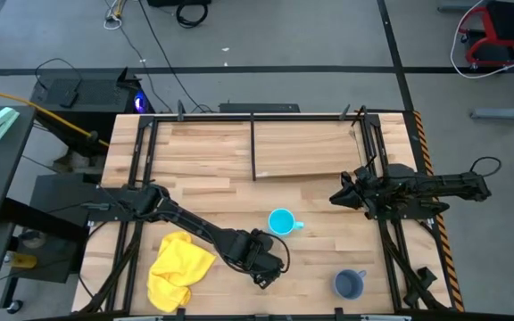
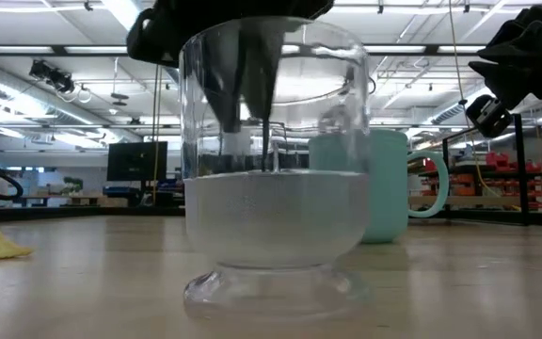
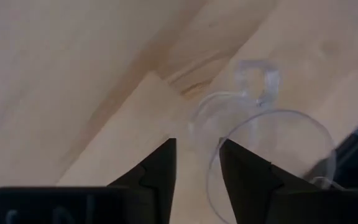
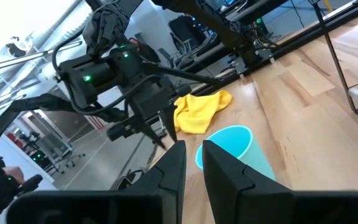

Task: Stack small to large cups/mugs on shelf
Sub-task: Put the transparent mug on the shelf

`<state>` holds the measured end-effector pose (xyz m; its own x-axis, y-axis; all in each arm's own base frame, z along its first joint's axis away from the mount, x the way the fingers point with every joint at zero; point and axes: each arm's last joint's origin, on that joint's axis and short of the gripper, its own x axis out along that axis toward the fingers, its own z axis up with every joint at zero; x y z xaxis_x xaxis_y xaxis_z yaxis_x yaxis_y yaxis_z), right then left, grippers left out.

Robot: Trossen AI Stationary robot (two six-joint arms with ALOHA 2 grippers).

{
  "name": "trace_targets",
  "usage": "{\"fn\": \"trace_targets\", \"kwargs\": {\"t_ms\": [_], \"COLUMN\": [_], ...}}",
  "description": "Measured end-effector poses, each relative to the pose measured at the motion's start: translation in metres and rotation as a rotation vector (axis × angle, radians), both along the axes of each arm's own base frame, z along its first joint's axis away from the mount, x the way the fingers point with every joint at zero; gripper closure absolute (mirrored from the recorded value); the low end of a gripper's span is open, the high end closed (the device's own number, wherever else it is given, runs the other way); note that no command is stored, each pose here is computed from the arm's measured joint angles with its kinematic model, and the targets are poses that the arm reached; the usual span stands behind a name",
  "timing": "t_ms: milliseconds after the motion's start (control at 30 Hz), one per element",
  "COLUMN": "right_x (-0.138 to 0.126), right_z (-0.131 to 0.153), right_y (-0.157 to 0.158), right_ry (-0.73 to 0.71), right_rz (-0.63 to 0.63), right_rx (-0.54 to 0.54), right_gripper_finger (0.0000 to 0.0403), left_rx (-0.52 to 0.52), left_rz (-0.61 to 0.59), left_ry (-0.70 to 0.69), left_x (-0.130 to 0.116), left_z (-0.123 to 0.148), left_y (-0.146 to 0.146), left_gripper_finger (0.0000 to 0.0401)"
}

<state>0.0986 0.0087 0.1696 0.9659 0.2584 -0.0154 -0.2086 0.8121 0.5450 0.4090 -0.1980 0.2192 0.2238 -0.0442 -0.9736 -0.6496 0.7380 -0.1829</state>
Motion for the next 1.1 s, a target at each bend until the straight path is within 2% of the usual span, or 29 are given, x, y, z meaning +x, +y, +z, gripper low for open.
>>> {"fn": "trace_targets", "kwargs": {"t_ms": [300, 467, 733, 933, 1100], "right_x": [0.0, 0.0, 0.0, 0.0, 0.0], "right_z": [0.0, 0.0, 0.0, 0.0, 0.0], "right_y": [0.001, 0.001, 0.001, 0.001, 0.001], "right_ry": [-0.003, -0.003, -0.003, -0.007, -0.01], "right_rz": [0.018, 0.019, 0.019, 0.019, 0.019], "right_rx": [0.001, 0.001, 0.001, -0.013, -0.024], "right_gripper_finger": [0.0341, 0.0341, 0.0341, 0.0341, 0.0341], "left_rx": [0.018, 0.037, 0.102, 0.16, 0.256], "left_rz": [0.0, -0.073, -0.328, -0.497, -0.76], "left_ry": [0.027, 0.024, 0.084, 0.151, 0.14], "left_x": [0.001, 0.004, 0.003, -0.004, -0.006], "left_z": [-0.001, -0.001, 0.0, 0.012, 0.025], "left_y": [0.009, 0.016, 0.029, 0.032, 0.03], "left_gripper_finger": [0.0389, 0.039, 0.0396, 0.0397, 0.0397]}}
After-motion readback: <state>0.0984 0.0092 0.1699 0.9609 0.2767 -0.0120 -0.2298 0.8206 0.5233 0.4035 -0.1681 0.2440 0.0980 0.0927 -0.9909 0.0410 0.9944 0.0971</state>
